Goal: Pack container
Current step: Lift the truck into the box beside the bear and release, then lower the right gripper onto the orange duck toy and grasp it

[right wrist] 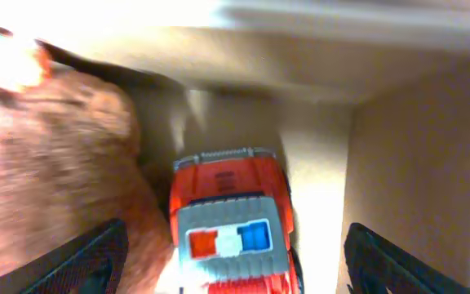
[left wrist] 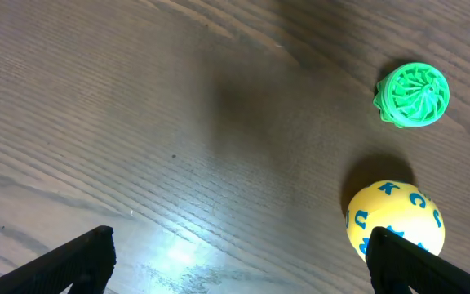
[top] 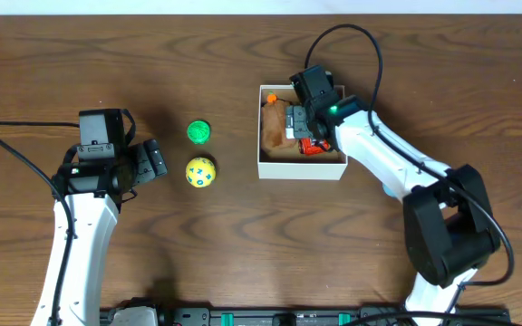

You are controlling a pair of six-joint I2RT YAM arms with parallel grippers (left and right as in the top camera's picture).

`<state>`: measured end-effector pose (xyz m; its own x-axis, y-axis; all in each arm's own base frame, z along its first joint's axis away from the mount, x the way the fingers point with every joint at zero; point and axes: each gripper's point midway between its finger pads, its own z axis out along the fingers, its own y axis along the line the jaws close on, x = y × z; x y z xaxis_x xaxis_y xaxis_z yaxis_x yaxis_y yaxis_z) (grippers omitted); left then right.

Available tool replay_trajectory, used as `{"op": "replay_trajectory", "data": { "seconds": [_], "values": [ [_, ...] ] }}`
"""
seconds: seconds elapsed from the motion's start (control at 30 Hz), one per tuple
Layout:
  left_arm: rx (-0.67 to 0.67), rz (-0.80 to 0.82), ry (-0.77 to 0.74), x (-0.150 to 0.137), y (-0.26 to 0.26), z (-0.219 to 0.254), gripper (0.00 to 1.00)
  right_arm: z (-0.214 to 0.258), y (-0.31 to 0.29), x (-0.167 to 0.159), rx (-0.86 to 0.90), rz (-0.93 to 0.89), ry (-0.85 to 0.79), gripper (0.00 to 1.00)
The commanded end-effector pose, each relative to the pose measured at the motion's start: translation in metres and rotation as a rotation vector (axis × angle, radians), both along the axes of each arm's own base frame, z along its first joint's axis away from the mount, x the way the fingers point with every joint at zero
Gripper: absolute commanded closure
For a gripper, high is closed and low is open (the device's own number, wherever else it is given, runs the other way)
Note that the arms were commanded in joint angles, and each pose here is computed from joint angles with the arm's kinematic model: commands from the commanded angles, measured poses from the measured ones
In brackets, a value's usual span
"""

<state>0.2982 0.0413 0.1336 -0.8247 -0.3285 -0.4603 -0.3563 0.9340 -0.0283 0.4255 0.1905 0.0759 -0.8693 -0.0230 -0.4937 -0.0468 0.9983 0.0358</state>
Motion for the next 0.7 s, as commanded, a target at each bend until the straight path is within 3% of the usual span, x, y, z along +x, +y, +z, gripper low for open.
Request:
{"op": "replay_trajectory", "data": {
  "seconds": [0.0, 0.2, 0.3, 0.47, 0.67],
  "values": [
    [0.009, -0.009, -0.011, 0.004, 0.002, 0.006, 0.02, 0.063, -0.005, 0.003, 0.020, 0.030, -0.133, 0.14],
    [0.009, -0.009, -0.011, 0.004, 0.002, 0.006, 0.02, 0.139, -0.067, -0.004, 0.038, -0.097, -0.258, 0.14],
    [0.009, -0.009, -0.011, 0.004, 0.002, 0.006, 0.02, 0.145, -0.109, -0.013, 0.015, -0.183, -0.227, 0.14],
    [0.009, -0.009, -0.011, 0.004, 0.002, 0.006, 0.02, 0.103, -0.174, -0.038, -0.029, -0.324, -0.025, 0.14],
    [0.009, -0.009, -0.011, 0.004, 0.002, 0.006, 0.02, 0.030, -0.200, -0.063, 0.025, -0.392, 0.174, 0.16]
  ]
}}
